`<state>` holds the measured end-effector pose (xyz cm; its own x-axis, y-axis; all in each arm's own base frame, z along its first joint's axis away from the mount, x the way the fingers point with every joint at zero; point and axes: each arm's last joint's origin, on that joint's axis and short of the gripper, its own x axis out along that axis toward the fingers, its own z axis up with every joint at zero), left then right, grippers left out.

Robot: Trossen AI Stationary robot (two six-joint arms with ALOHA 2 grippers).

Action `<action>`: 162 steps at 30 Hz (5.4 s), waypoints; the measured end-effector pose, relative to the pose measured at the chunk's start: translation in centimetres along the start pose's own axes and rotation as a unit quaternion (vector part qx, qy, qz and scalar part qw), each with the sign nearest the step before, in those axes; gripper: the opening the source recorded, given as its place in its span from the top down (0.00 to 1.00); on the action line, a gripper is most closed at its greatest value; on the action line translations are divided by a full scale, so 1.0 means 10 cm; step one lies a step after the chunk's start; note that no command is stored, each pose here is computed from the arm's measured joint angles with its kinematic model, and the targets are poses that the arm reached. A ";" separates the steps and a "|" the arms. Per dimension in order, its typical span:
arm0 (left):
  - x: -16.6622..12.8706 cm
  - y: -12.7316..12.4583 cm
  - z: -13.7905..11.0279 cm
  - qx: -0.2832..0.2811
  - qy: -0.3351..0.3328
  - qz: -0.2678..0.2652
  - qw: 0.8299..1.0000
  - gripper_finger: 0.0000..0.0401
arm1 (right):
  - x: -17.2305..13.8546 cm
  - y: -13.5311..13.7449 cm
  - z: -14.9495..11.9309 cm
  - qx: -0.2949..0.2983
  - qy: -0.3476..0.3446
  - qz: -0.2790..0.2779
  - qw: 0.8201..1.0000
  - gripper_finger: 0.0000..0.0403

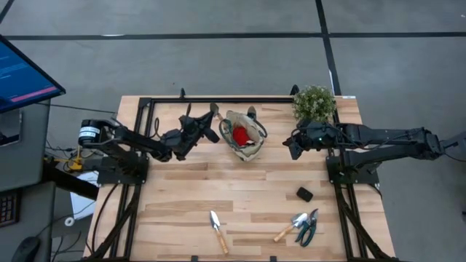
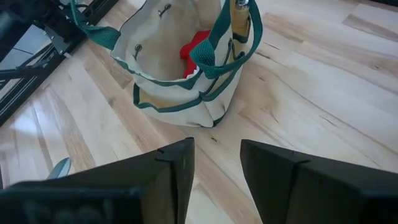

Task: Pick & Place Garden tools in Gardening bag
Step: Put the brown trowel into the green gardening bag, then put the green shear scissors into the green gardening bag

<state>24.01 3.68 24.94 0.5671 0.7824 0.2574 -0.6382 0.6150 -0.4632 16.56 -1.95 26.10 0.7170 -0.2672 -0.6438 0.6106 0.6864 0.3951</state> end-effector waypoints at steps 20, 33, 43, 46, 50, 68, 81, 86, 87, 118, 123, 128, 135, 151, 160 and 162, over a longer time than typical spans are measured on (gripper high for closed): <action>0.06 -0.05 -0.13 0.032 0.013 0.003 0.999 1.00 | 0.00 0.00 0.00 0.000 0.000 0.000 1.000 0.70; 0.02 -0.07 -0.42 0.063 0.061 -0.001 0.996 1.00 | 0.00 0.00 0.00 -0.012 -0.002 -0.002 1.000 0.70; 0.02 -0.03 -0.61 0.058 0.079 0.016 0.995 1.00 | 0.00 0.00 0.00 -0.024 -0.004 -0.003 1.000 0.70; 0.02 -0.02 -0.62 0.053 0.079 0.018 0.995 1.00 | 0.00 0.00 0.01 -0.029 -0.009 -0.009 0.999 0.70; 0.02 -0.02 -0.61 0.052 0.080 0.016 0.995 0.98 | 0.00 -0.01 0.02 -0.037 -0.019 -0.015 0.999 0.70; -0.05 -0.09 -0.18 0.091 0.114 -0.072 0.987 0.53 | 0.02 -0.12 0.12 -0.050 -0.032 -0.041 0.997 0.41; -0.39 -0.09 0.35 0.087 0.157 -0.111 0.977 0.49 | -0.17 -0.24 0.16 -0.029 0.071 -0.082 0.994 0.38; -0.55 -0.10 0.47 0.039 0.175 -0.134 0.975 0.49 | -0.24 -0.27 0.00 0.032 0.179 -0.084 0.980 0.38; -0.57 -0.11 0.49 0.029 0.176 -0.141 0.974 0.49 | -0.25 -0.27 -0.04 0.045 0.206 -0.084 0.974 0.38; -1.00 -0.06 1.02 -0.089 0.175 -0.251 0.948 0.50 | 0.07 0.95 -1.83 0.310 0.389 -0.262 0.827 0.38; -1.00 -0.07 1.02 -0.093 0.180 -0.265 0.943 0.50 | 0.10 0.90 -1.88 0.298 0.383 -0.304 0.819 0.38; -1.00 -0.07 1.02 -0.096 0.182 -0.269 0.941 0.50 | 0.04 0.90 -1.95 0.292 0.396 -0.313 0.812 0.38; -1.00 -0.07 1.02 -0.104 0.184 -0.267 0.940 0.50 | 0.14 0.74 -2.07 0.280 0.372 -0.348 0.814 0.38; -1.00 -0.07 1.02 -0.111 0.180 -0.259 0.942 0.50 | 0.30 0.72 -2.13 0.317 0.380 -0.275 0.824 0.39; -1.00 -0.07 1.03 -0.111 0.179 -0.255 0.944 0.50 | 0.42 0.73 -2.16 0.322 0.379 -0.288 0.818 0.70; -1.00 -0.07 1.03 -0.111 0.178 -0.254 0.944 0.50 | 0.46 0.74 -2.16 0.324 0.384 -0.290 0.815 0.77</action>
<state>13.48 -3.55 31.41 0.9354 0.2838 0.2109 -0.1331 0.8351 -0.5337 17.08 16.51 11.91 -0.0246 0.2534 -0.9670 0.9994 0.0286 -0.0179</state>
